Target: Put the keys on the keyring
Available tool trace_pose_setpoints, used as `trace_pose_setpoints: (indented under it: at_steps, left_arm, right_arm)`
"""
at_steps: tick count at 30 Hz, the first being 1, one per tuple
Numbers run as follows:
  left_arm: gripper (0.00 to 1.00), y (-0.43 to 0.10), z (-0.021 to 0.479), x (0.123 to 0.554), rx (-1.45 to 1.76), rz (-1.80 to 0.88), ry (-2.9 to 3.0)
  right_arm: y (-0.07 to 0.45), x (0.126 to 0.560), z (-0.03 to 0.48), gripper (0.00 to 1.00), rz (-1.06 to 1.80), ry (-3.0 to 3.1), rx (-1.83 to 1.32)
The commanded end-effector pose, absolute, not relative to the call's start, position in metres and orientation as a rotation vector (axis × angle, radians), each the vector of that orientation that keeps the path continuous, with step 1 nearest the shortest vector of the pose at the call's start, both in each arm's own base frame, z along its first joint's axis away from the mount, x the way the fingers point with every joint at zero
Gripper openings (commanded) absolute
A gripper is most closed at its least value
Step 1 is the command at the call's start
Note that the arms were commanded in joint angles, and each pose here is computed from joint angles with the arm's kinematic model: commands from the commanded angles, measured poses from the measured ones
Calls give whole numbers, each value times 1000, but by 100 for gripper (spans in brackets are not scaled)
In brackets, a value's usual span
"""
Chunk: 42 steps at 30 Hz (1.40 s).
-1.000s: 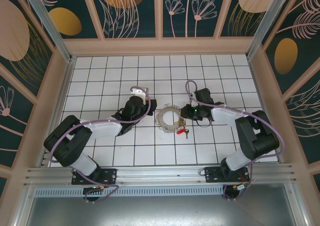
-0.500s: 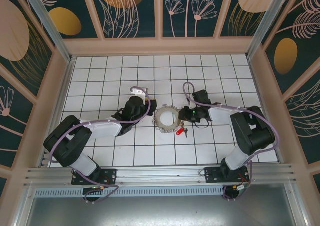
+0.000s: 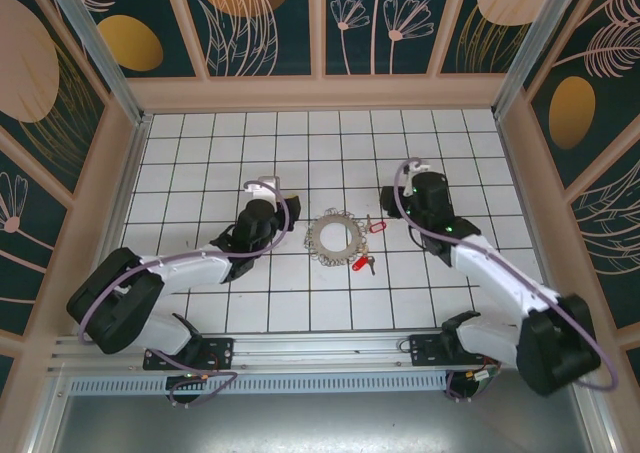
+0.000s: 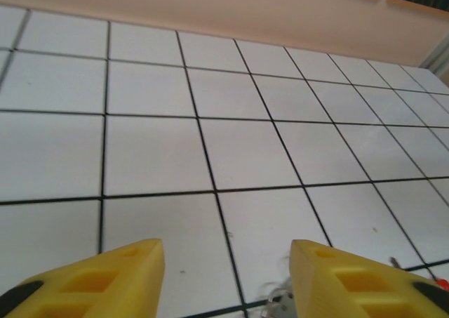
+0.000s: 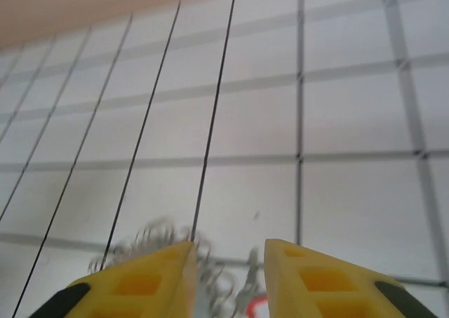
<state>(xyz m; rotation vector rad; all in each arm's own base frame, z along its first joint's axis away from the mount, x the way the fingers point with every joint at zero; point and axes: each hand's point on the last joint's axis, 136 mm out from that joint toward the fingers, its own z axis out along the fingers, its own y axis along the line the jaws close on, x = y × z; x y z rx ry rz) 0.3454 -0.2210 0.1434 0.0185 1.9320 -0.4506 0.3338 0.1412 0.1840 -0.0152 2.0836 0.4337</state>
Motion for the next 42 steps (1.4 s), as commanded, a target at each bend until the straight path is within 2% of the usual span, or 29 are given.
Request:
trace_pose_setpoints:
  at_steps: [1,3,4,6,10,14,16,18,20,21,23,25,35,42]
  left_arm:
    - [56,-201,168,353,-44,-371,1829]
    - [61,-197,174,353,-51,-350,1811]
    - [70,-192,177,353,-73,-332,1800]
    - [98,-182,180,352,-113,-301,1777]
    - [99,-165,186,348,-148,-242,1748]
    - [99,-149,188,345,-170,-173,1733]
    - [99,-142,189,343,-177,-140,1723]
    - [99,-136,192,342,-182,-106,1713]
    - [99,-128,195,342,-193,-69,1701]
    - [99,-126,196,342,-188,-55,1697]
    - [99,-122,199,343,-185,-26,1690]
    - [99,-118,202,343,-179,-5,1682]
    - [99,-99,203,343,-184,76,1684]
    - [99,-81,204,345,-192,106,1679]
  right_arm:
    - [92,340,199,38,116,1928,38]
    - [72,338,200,48,7,1882,74]
    - [59,339,196,55,-54,1868,111]
    - [33,340,182,57,-141,1873,187]
    - [-11,338,164,59,-272,1886,396]
    - [-23,338,165,61,-292,1831,411]
    - [-25,340,165,68,-274,1808,403]
    - [-27,343,163,69,-248,1799,392]
    - [-27,348,159,87,-224,1795,368]
    - [-26,350,156,91,-219,1798,343]
    - [-23,356,152,93,-201,1798,294]
    - [-21,361,149,98,-176,1780,261]
    - [13,378,133,99,10,1719,11]
    - [19,350,135,99,107,1611,-66]
